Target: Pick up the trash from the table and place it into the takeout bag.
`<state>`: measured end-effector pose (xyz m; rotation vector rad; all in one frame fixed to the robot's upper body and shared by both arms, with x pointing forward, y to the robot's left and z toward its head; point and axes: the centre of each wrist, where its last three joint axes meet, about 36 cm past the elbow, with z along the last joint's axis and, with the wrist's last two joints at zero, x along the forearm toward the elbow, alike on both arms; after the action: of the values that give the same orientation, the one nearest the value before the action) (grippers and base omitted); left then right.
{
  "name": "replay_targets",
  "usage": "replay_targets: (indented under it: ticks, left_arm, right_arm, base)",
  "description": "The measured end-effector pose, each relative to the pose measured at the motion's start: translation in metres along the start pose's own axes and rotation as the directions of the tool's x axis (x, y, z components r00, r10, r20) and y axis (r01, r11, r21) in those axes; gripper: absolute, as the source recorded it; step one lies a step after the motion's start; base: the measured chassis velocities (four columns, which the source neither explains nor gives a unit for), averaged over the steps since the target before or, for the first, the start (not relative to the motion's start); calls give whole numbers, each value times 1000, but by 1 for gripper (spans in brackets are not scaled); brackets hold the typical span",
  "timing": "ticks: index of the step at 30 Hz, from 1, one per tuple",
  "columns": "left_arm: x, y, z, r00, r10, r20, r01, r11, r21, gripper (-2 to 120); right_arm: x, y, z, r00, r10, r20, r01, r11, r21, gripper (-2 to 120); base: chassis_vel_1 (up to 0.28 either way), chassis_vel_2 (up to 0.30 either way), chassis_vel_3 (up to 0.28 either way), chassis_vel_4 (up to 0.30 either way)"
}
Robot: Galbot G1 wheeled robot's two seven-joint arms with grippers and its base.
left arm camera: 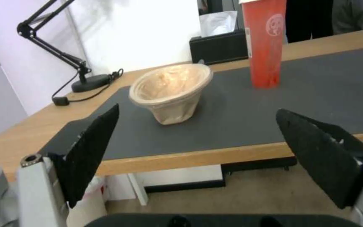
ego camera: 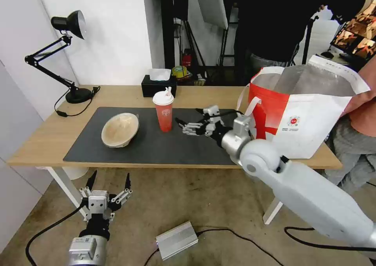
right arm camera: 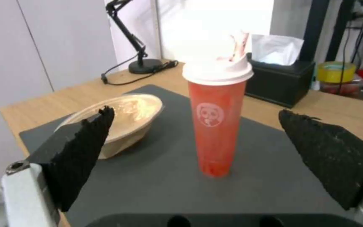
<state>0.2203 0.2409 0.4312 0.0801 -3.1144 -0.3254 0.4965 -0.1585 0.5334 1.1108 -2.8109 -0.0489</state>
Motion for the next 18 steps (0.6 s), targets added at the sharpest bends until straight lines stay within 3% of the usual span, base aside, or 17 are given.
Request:
replay_targets:
  ticks: [18]
  left_arm:
    - [-1,0,3,1000,-2,-5,2,1000,2,100]
  right_arm:
    - [-18,-28,17,995,89,-34,-90,995,-49,100]
  base:
    - [0,0,0,0]
